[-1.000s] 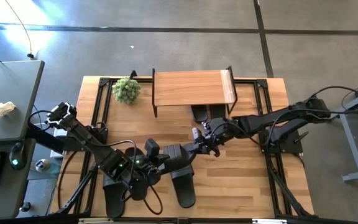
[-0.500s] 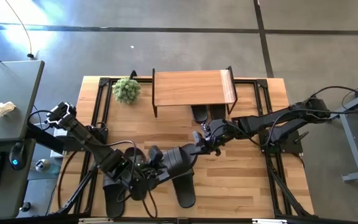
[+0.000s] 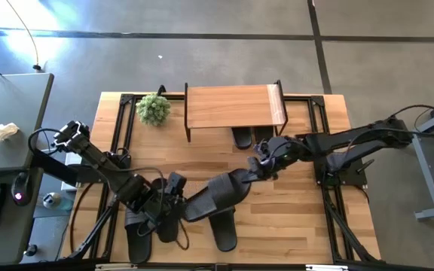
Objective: Pick and place slides into the shelf
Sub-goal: Move the middle right black slipper to the right side of the right black slipper
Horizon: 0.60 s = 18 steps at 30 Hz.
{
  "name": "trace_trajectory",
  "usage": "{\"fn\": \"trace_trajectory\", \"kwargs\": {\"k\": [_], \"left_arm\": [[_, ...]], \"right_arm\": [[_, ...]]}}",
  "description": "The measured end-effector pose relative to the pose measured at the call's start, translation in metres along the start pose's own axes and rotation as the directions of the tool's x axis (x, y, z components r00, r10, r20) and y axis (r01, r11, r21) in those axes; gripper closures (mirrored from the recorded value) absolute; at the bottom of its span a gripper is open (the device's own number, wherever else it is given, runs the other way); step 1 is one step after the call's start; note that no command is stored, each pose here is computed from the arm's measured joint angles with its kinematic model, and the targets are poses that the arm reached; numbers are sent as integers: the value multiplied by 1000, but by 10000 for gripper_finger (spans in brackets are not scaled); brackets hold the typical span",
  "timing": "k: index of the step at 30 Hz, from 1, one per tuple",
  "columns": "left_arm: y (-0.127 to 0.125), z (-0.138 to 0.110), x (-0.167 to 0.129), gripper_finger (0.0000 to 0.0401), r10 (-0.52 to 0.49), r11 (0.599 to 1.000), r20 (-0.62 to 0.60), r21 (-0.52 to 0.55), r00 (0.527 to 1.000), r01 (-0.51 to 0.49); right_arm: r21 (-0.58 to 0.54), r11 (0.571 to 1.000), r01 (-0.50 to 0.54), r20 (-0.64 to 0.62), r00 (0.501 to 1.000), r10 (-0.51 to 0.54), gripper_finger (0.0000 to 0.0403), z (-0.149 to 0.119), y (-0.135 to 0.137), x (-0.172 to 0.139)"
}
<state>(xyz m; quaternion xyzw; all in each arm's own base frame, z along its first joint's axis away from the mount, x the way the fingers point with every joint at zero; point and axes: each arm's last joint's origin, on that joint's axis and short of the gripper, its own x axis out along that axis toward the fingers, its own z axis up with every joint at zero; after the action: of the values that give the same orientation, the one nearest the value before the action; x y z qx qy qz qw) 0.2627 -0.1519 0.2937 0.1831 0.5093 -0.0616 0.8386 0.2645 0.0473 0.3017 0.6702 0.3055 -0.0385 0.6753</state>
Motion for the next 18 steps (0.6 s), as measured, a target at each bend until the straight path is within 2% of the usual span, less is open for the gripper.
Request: {"fn": "trace_trajectory", "kwargs": {"k": [2,5,8,10,12,15,18], "left_arm": [[0,-6,-4,229,-74,997,-39,-12,996,74],[-3,-6,-9,239,-183,983,-30,-31,983,182],[-2,-6,-11,249,-195,980,-20,-49,981,194],[-2,-6,-11,255,-188,980,-19,-73,982,187],[-2,-6,-11,260,-190,978,-17,-96,982,188],[-2,-5,-11,268,-189,976,-13,-110,982,187],[-2,-3,-10,274,-179,977,13,-117,984,179]], "right_arm": [[-38,999,6,-47,999,-8,385,-4,0,-16],[-84,996,-13,-114,993,4,385,-12,2,-37],[-86,996,24,-176,984,-39,385,-19,-3,-58],[-62,993,105,-209,971,-116,385,-24,-13,-70],[-37,972,231,-235,943,-234,385,-29,-26,-81],[-63,904,423,-266,866,-424,385,-35,-47,-93],[-128,848,515,-236,815,-530,385,-36,-57,-96]]}}
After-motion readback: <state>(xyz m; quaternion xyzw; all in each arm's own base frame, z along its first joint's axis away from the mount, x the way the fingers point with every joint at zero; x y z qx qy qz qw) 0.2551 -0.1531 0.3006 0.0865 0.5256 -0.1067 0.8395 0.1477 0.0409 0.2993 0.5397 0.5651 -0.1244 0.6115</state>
